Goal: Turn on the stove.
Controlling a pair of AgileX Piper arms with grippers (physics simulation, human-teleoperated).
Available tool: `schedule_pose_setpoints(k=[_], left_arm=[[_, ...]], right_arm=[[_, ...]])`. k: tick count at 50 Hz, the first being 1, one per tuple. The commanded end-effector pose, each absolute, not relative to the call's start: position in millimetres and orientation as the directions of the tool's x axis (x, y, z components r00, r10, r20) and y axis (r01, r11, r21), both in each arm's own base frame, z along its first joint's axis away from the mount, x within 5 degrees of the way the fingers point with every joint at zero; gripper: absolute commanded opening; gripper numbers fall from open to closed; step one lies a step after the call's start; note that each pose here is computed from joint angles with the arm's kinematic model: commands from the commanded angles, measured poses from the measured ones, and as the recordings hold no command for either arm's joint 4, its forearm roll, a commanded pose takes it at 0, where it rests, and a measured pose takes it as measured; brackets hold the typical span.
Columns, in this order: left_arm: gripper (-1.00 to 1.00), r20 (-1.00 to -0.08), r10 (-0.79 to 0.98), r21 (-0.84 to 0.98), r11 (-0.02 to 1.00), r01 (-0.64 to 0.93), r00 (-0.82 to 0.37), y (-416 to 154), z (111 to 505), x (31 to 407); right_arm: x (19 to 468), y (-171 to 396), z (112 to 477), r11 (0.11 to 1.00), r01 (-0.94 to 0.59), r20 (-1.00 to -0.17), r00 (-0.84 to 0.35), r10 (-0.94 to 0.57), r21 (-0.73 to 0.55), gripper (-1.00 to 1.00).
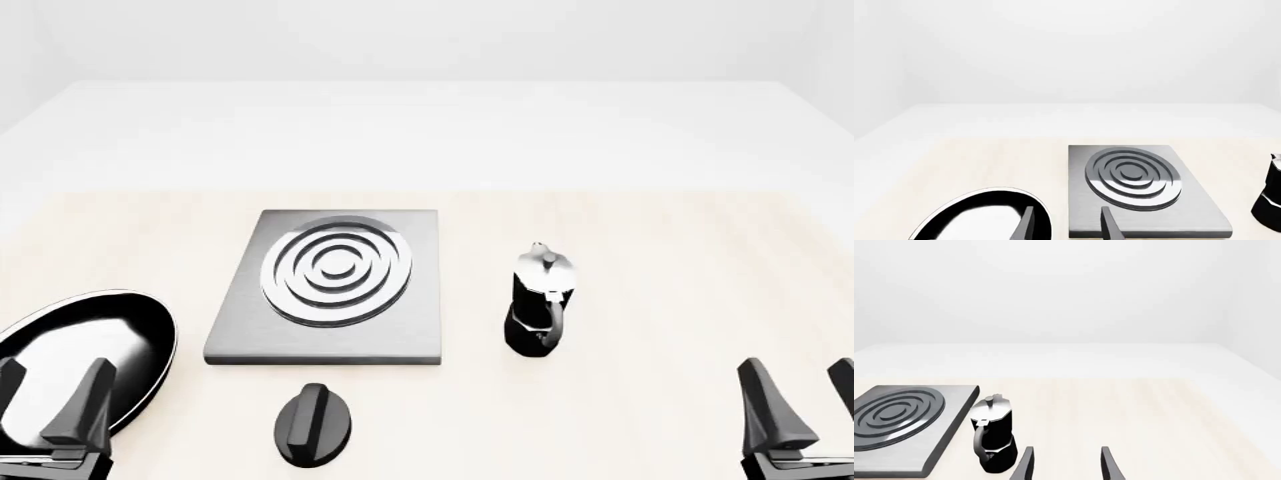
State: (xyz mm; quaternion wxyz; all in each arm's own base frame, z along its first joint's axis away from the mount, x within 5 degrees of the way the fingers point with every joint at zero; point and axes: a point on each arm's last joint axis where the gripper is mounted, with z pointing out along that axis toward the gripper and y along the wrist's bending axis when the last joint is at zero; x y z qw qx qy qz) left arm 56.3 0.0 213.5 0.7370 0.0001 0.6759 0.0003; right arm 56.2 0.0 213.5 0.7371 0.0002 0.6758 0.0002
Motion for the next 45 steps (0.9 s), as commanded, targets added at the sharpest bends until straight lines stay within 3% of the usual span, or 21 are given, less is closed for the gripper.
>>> schedule_pose_setpoints(k=[1, 15, 18, 28, 45], left_arm=[[1.0, -0.996, 0.0, 0.001, 1.0, 0.002, 0.089, 0, 215, 56], [1.0, -0.996, 0.055, 0.058, 0.998, 0.033, 0.074, -2, 225, 54], [1.0, -1.0, 0.001, 0.002, 0.999, 0.051, 0.022, -3, 227, 61], [1.0, -0.998, 0.058, 0.054, 0.989, 0.138, -0.026, -9, 242, 63], [1.0, -0.976, 0.148, 0.1, 0.958, 0.27, -0.162, -25, 257, 97]], right_arm=[[56, 0, 214, 1.0, 0.0, -0.996, 0.085, 0.002, 0.002, 1.0], [56, 0, 214, 1.0, 0.001, -0.996, 0.085, 0.004, 0.004, 1.0], [56, 0, 215, 1.0, 0.001, -0.996, 0.086, 0.002, 0.003, 1.0], [56, 0, 214, 1.0, 0.002, -0.996, 0.084, 0.006, 0.006, 1.0], [56, 0, 215, 1.0, 0.003, -0.996, 0.085, 0.004, 0.005, 1.0]])
